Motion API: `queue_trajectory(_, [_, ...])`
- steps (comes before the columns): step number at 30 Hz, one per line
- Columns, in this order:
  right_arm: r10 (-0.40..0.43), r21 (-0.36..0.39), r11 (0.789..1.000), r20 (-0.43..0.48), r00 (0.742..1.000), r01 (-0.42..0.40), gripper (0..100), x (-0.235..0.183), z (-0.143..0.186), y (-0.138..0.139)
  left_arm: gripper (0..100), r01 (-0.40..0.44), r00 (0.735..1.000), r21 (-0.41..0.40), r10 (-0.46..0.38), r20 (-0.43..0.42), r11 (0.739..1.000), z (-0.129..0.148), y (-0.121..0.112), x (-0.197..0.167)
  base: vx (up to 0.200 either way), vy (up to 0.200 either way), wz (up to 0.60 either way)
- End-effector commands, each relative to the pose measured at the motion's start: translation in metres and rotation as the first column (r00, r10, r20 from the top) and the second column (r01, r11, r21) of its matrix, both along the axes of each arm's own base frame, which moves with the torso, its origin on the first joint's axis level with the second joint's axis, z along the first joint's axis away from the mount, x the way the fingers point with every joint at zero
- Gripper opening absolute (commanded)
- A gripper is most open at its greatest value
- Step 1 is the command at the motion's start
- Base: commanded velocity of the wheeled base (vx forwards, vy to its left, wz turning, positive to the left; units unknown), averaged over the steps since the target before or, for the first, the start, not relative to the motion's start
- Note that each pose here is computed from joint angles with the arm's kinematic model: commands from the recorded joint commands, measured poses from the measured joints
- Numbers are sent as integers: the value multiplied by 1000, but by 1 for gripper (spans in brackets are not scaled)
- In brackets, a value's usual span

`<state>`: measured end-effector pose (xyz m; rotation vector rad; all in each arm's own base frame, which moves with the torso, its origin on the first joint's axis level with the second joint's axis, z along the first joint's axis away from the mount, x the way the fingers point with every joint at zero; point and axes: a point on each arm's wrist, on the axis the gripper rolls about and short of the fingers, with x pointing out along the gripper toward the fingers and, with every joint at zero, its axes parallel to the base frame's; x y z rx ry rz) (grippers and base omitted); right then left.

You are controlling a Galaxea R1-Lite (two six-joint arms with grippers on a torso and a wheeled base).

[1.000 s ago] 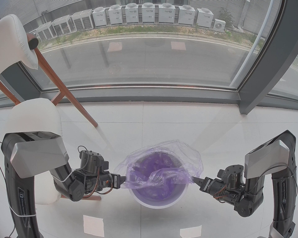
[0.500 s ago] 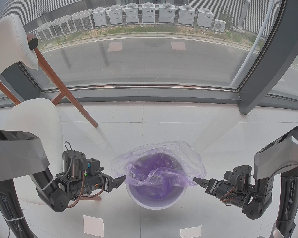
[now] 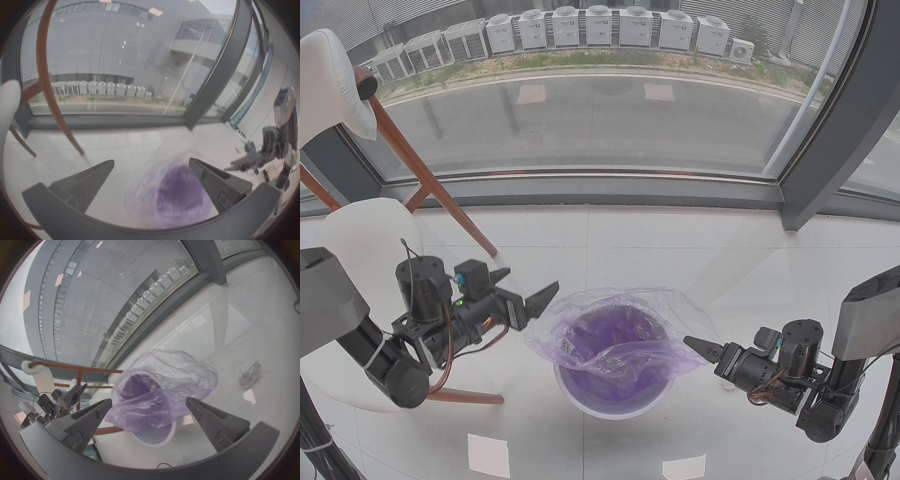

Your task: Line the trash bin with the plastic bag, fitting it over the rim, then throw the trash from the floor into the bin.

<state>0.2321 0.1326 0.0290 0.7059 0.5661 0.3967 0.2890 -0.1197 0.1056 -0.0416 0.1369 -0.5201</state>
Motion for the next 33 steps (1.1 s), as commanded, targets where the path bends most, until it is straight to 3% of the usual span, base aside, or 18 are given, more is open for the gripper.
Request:
queue_trajectory(1, [-2, 119, 993, 109, 994, -11, 100, -3, 37, 3, 100, 23, 987, -205, 10, 161, 979, 53, -25, 36, 0, 0, 0])
queue_trajectory(5, [15, 125, 992, 111, 994, -29, 100, -6, 38, 7, 100, 34, 990, -240, 0, 140, 970, 75, -23, 29, -200, 0, 0])
queue_trajectory(14, [46, 159, 985, 170, 984, -73, 100, -7, 53, 18, 100, 62, 994, -225, -39, 107, 972, 67, -22, 23, -200, 0, 0])
queue_trajectory(17, [38, 162, 985, 145, 989, -61, 100, 2, 53, 22, 100, 77, 994, -233, -57, 89, 969, 64, -21, 22, -200, 0, 0])
queue_trajectory(23, [10, 212, 977, 56, 998, -22, 100, 24, 74, 34, 100, 133, 991, -341, -118, 65, 931, 77, -21, 16, -200, -100, 0])
queue_trajectory(25, [-6, 220, 975, -66, 998, 20, 100, 37, 89, 43, 100, 159, 987, -503, -150, 58, 849, 102, -33, 21, -200, 0, 0])
queue_trajectory(28, [-16, 235, 971, -112, 994, 42, 100, 46, 101, 49, 100, 118, 983, -645, -182, -32, 755, 121, -36, 32, 0, 0, 0])
queue_trajectory(29, [-19, 246, 968, -119, 993, 48, 100, 48, 102, 50, 100, 88, 977, -696, -198, -80, 713, 130, -35, 37, 0, 0, 0])
queue_trajectory(31, [-17, 244, 969, -127, 992, 48, 100, 51, 99, 53, 100, 31, 967, -758, -211, -142, 652, 141, -28, 48, 0, 0, 0])
queue_trajectory(32, [-17, 241, 969, -131, 991, 49, 100, 51, 98, 54, 100, 31, 967, -758, -211, -142, 652, 141, -28, 48, 0, 0, 0])
queue_trajectory(33, [-17, 226, 973, -154, 988, 52, 100, 55, 86, 57, 100, -11, 956, -791, -226, -188, 612, 145, -23, 57, 0, 0, 0])
